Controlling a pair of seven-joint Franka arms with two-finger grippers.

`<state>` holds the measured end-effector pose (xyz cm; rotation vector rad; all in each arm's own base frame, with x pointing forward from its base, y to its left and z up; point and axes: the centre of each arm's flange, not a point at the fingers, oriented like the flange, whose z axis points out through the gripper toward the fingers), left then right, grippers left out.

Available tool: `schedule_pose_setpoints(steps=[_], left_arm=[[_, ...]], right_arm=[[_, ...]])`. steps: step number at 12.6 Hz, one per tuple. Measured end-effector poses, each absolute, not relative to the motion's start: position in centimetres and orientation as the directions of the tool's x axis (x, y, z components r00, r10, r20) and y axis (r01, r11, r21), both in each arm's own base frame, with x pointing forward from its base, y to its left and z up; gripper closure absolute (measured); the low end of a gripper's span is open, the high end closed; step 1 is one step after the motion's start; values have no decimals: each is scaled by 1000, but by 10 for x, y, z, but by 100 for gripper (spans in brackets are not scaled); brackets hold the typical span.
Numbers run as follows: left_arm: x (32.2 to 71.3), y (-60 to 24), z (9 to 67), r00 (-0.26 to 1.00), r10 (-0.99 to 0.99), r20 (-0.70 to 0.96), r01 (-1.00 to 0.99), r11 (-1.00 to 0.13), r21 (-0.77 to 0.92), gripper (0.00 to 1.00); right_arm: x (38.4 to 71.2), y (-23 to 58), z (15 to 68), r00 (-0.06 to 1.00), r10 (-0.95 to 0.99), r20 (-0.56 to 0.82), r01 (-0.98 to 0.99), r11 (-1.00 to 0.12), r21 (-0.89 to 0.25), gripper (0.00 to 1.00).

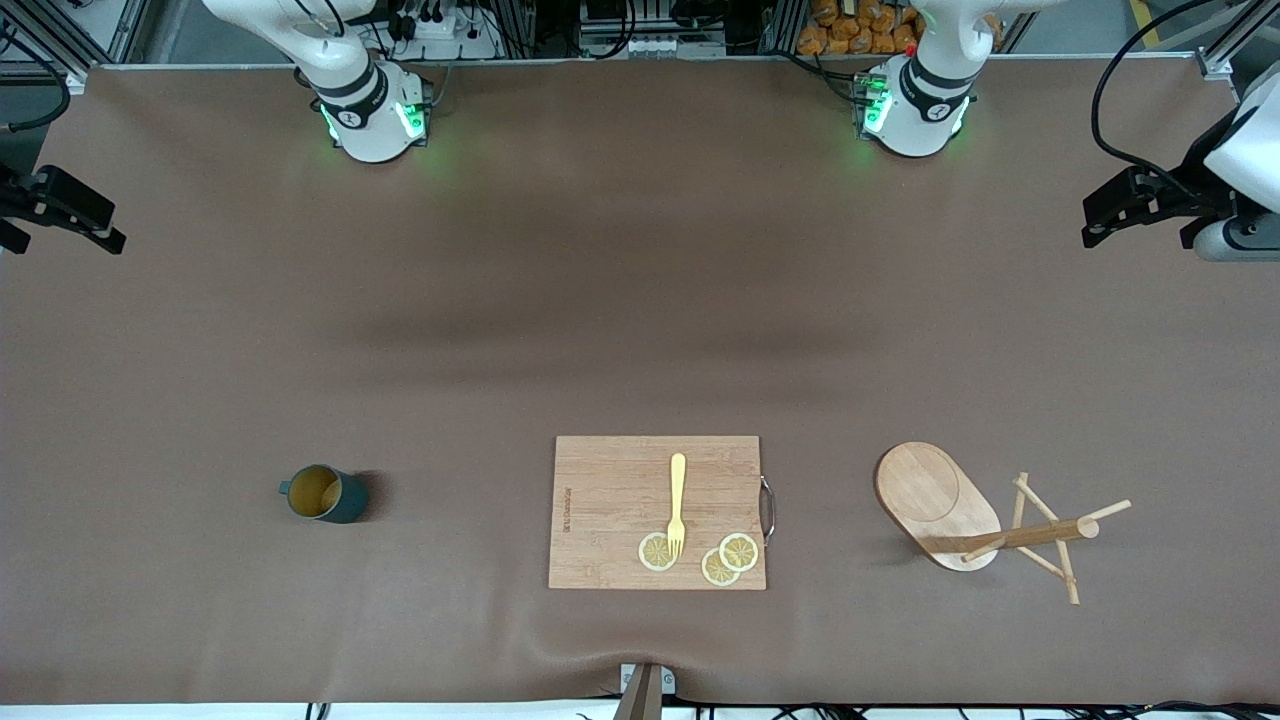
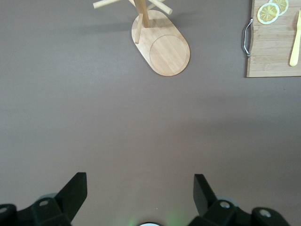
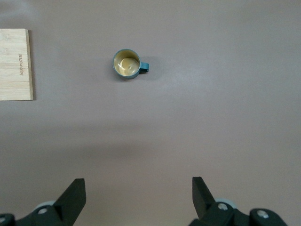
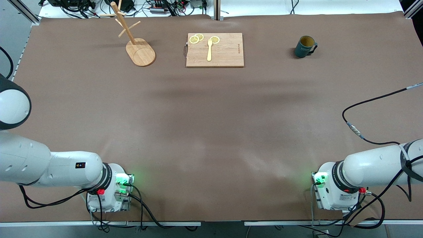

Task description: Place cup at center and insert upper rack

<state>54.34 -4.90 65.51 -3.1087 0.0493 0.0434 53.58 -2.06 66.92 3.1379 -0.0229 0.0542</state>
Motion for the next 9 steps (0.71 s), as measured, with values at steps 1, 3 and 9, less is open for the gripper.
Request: schedule_pose_setpoints(steps=[1,3,9], left_arm=[[544,-49,655,999,-31,-27,-32,-999,-32,0],[544,-49,654,999,-32,-26,-33,-999,-32,0],[552,-51,643,999,-36,-38,-37,-999,-31,0]], right_arm=[[536,-21,669,999,-15,35,-15,-1000,3,0],[536,-21,669,999,-15,35,-15,-1000,3,0],[536,-21,669,999,-14,35,-15,-1000,3,0]])
